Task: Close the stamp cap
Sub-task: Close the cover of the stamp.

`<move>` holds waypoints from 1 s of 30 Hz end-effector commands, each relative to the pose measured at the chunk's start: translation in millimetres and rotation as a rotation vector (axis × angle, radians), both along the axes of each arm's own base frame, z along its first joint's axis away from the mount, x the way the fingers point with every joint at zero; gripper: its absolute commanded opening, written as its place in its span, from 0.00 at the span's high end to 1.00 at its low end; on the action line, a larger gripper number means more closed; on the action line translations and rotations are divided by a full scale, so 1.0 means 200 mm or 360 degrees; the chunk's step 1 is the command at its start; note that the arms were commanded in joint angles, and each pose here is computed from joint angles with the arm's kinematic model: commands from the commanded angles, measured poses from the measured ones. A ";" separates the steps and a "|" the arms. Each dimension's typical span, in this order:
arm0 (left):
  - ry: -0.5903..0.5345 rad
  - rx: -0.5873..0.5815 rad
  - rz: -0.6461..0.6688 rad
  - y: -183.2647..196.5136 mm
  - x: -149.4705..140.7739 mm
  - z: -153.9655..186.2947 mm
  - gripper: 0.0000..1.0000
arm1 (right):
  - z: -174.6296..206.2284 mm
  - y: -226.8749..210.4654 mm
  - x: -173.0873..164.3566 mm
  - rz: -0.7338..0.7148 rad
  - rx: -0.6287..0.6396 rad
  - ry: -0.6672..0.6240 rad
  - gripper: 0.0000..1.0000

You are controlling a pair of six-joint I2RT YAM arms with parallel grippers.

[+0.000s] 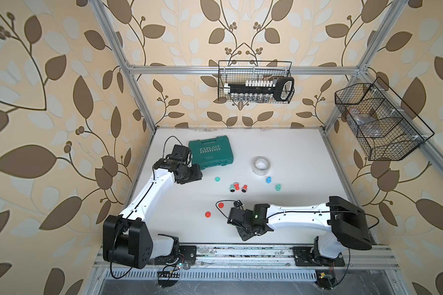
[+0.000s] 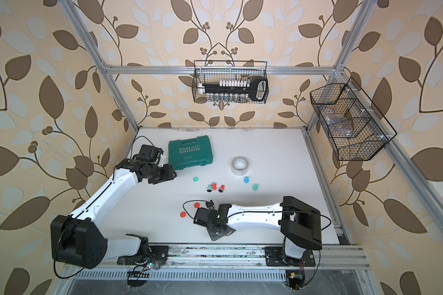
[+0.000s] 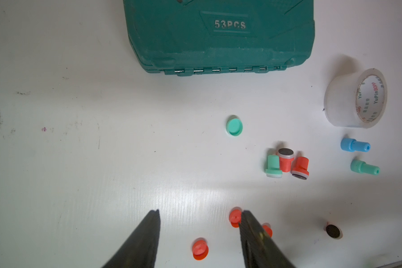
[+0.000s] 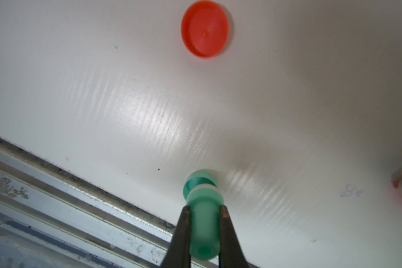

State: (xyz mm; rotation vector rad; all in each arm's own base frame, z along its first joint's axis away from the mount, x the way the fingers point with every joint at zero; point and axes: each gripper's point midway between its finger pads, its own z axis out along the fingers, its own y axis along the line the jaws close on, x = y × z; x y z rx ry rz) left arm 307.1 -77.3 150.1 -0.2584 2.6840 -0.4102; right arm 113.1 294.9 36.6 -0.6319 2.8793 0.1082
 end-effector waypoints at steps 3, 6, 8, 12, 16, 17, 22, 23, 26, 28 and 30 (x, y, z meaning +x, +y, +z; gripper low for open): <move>-0.0043 -0.0012 -0.0019 0.01 0.02 0.04 0.42 | 0.04 0.02 0.02 0.0008 0.0014 -0.0033 1.00; -0.0047 -0.0009 -0.0015 0.01 0.02 0.04 0.42 | 0.03 0.02 0.02 0.0012 0.0011 -0.0027 1.00; -0.0050 -0.0006 -0.0014 0.01 0.02 0.04 0.42 | 0.04 0.03 0.02 0.0013 0.0027 -0.0026 1.00; -0.0045 -0.0007 -0.0017 0.01 0.02 0.04 0.42 | 0.04 0.05 0.02 0.0015 0.0048 -0.0021 1.00; -0.0048 -0.0015 -0.0021 0.00 0.02 0.04 0.42 | 0.04 0.05 0.02 0.0015 0.0038 -0.0019 1.00; -0.0047 -0.0017 -0.0024 0.00 0.02 0.04 0.42 | 0.03 0.04 0.02 0.0012 0.0033 -0.0017 1.00; -0.0047 -0.0015 -0.0026 0.00 0.02 0.04 0.42 | 0.01 0.03 0.01 0.0001 0.0026 -0.0010 1.00; -0.0045 -0.0015 -0.0024 0.00 0.02 0.04 0.42 | 0.01 0.03 0.01 -0.0001 0.0033 -0.0008 1.00; -0.0044 -0.0015 -0.0025 0.00 0.02 0.04 0.42 | -0.01 0.04 0.01 -0.0003 0.0041 0.0005 1.00; -0.0045 -0.0016 -0.0026 0.00 0.02 0.04 0.42 | -0.02 0.04 0.00 -0.0003 0.0044 0.0013 1.00; -0.0044 -0.0016 -0.0025 0.00 0.02 0.04 0.42 | -0.03 0.04 0.00 -0.0004 0.0039 0.0020 1.00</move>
